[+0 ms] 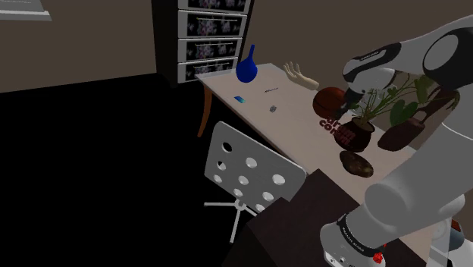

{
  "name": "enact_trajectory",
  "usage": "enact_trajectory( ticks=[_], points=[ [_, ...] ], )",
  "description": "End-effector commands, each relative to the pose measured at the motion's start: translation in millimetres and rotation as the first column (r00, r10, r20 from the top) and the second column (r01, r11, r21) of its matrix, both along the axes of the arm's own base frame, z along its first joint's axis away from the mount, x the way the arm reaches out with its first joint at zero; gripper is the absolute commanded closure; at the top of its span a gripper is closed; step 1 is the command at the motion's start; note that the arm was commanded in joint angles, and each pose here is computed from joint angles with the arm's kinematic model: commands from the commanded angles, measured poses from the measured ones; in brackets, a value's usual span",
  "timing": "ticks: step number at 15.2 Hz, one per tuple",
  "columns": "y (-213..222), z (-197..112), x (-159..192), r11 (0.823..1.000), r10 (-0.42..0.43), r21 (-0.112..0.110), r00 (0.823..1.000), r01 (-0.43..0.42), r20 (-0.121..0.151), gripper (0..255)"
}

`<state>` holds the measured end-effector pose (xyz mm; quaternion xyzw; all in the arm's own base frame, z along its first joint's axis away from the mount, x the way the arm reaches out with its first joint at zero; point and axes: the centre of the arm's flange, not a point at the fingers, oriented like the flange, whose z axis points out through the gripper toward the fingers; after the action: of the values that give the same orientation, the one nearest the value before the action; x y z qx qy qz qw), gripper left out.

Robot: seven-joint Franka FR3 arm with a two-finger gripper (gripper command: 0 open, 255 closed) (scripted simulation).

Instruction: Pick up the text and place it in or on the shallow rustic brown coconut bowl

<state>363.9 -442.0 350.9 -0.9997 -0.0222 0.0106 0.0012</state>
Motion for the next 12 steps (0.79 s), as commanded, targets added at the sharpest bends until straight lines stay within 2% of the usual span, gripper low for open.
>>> enact_trajectory(
  ticks=[1, 12],
  points=[
    [-12, 6, -25, 1.000, 0.001, 0.000, 1.000, -0.001, 0.000, 255],
    [-73, 25, -155, 1.000, 0.001, 0.000, 1.000, -0.001, 0.000, 255]
  ],
)
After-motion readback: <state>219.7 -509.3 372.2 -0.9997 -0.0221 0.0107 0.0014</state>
